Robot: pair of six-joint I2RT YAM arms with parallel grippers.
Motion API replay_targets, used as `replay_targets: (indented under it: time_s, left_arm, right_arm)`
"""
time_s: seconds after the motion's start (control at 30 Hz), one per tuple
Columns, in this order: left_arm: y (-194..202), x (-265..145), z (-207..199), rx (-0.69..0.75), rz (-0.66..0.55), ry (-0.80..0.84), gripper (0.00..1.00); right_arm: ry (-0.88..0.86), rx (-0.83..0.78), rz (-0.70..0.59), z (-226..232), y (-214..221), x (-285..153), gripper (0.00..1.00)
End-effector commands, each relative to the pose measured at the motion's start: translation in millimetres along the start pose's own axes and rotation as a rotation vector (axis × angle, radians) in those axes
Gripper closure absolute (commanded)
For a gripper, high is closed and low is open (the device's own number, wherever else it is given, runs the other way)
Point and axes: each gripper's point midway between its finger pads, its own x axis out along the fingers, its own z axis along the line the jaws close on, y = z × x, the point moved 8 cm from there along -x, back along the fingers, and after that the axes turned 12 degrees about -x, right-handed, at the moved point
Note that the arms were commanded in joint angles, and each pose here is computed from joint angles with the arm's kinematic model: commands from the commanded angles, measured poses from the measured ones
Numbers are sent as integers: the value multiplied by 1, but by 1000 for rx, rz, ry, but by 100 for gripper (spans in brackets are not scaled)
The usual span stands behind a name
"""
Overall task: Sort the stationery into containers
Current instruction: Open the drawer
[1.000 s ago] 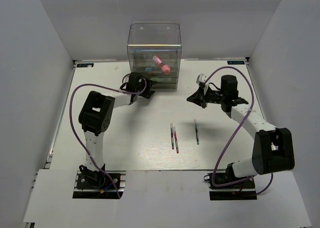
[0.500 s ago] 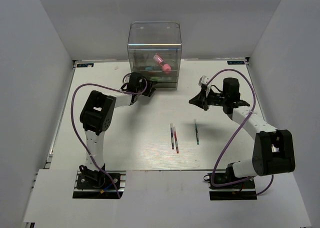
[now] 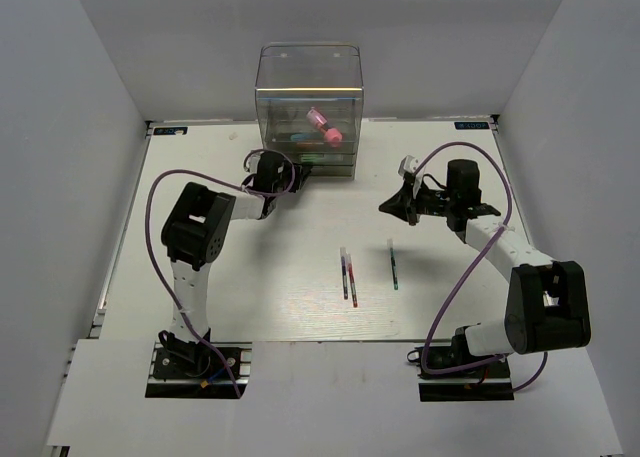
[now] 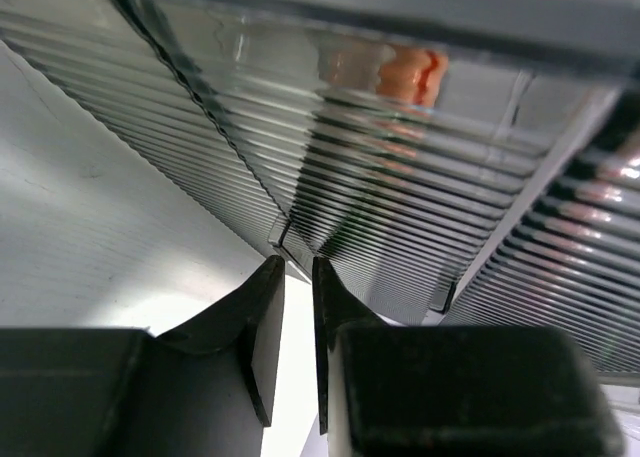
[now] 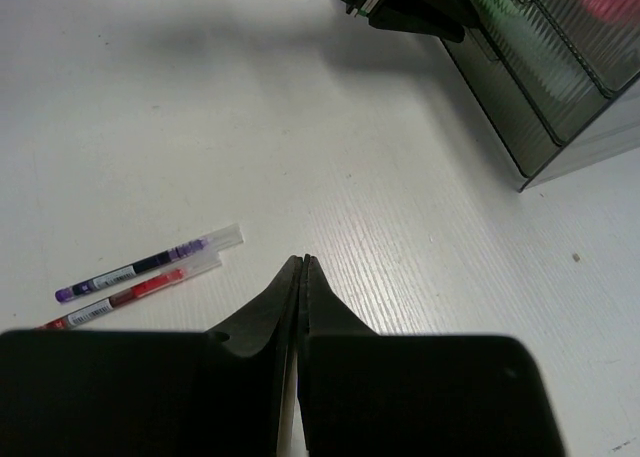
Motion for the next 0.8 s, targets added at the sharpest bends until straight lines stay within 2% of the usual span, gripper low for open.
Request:
replay_targets:
  time_s: [0.0, 0.17, 0.2, 0.37, 0.7, 0.73, 0.77]
  left_arm:
    - [-3, -1, -10, 5, -38, 66, 72]
    - [-1, 3, -2, 29, -51, 60, 80]
    - [-1, 4, -6, 38, -50, 70, 86]
    - [-1, 5, -5, 52, -47, 94, 100]
    - [9, -15, 23, 72, 22, 45, 100]
    - [14, -21, 18, 75, 32, 59, 100]
    - [14, -24, 19, 75, 32, 56, 100]
  right_arm:
    - [-9, -26, -28, 2, -9, -5, 100]
    - [-12, -19, -26, 3, -6, -4, 100]
    - [-14, -20, -27, 4, -6, -5, 100]
    - [-18, -6, -21, 5, -3, -6, 100]
    - [-20, -8, -16, 6, -3, -6, 100]
    - [-15, 0, -6, 6, -2, -7, 97]
    - [-24, 17, 2, 8, 1, -6, 85]
